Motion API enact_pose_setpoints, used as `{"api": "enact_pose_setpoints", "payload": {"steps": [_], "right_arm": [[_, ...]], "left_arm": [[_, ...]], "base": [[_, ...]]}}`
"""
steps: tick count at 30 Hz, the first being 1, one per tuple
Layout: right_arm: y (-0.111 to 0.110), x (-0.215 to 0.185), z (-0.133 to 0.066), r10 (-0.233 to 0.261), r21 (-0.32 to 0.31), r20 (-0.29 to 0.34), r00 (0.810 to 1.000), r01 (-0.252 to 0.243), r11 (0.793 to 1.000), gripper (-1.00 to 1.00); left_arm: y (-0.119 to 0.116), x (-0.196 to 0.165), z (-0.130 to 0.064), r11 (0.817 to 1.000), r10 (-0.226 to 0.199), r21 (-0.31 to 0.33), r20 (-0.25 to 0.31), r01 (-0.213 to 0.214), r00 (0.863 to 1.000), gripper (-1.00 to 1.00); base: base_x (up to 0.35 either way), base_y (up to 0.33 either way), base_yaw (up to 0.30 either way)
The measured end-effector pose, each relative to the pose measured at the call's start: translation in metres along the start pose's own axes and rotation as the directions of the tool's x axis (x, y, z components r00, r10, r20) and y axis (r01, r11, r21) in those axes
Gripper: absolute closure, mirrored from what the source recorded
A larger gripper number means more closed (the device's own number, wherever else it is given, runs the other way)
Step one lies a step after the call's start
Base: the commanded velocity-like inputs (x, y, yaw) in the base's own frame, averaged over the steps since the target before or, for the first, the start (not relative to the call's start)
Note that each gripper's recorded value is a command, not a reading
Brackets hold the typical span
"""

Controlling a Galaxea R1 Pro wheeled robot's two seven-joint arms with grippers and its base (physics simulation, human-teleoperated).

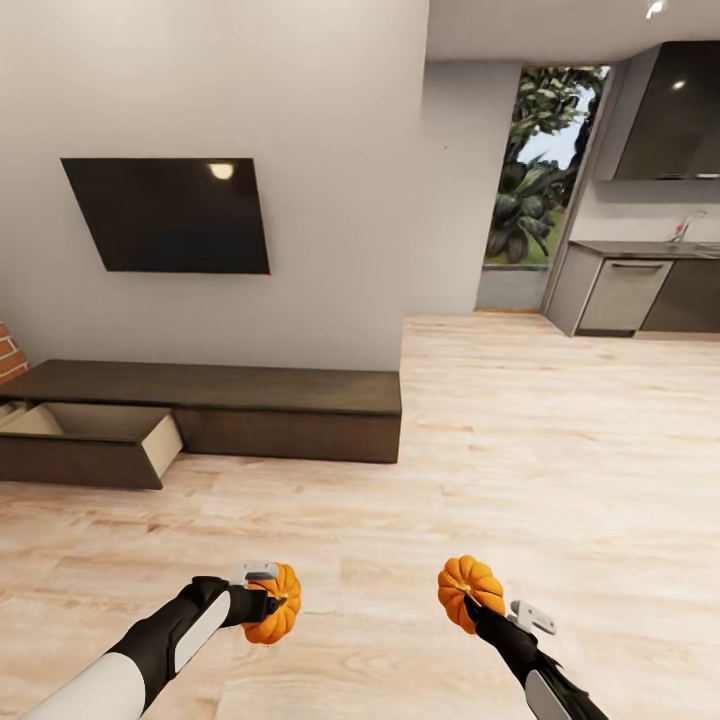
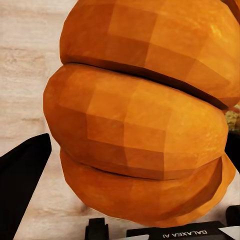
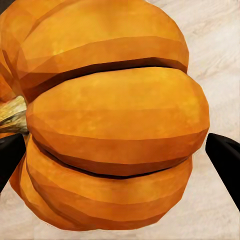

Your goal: Place each of the two pumpkins and all three candles from the living room inside a cabinet in the living room (use any cabinet), then make sure every cabinet is closed, and position the cauldron so it is next to a table in the living room.

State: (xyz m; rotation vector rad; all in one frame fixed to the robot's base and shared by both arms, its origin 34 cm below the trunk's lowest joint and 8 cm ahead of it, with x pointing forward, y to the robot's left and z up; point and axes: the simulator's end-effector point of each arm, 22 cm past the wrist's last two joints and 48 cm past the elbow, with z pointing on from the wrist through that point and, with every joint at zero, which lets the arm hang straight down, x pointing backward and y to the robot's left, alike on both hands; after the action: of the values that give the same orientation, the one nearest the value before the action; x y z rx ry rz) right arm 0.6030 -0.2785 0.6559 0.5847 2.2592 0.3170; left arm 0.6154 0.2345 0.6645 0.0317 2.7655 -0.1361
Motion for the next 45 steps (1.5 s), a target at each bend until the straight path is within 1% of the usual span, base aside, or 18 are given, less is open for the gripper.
{"api": "enact_pose_setpoints", "payload": {"steps": [9,45], "right_arm": [[0.0000,0.0000,-0.0001,0.000,0.000,0.000,1.000,0.000,1.000,1.00],[0.0002,-0.0004,-0.0001,0.000,-0.001,0.002,1.000,0.000,1.000,1.00]], "left_arm": [[0.0000,-0.0001,-0.0001,1.000,0.000,0.000,0.000,0.000,1.000,1.00],[-0.0005,0.0001,-0.0001,1.000,0.001,0.001,0.000,-0.001,1.000,1.00]], "base": [[0.281,0.000,0.000],[0.328,0.000,0.000]]}}
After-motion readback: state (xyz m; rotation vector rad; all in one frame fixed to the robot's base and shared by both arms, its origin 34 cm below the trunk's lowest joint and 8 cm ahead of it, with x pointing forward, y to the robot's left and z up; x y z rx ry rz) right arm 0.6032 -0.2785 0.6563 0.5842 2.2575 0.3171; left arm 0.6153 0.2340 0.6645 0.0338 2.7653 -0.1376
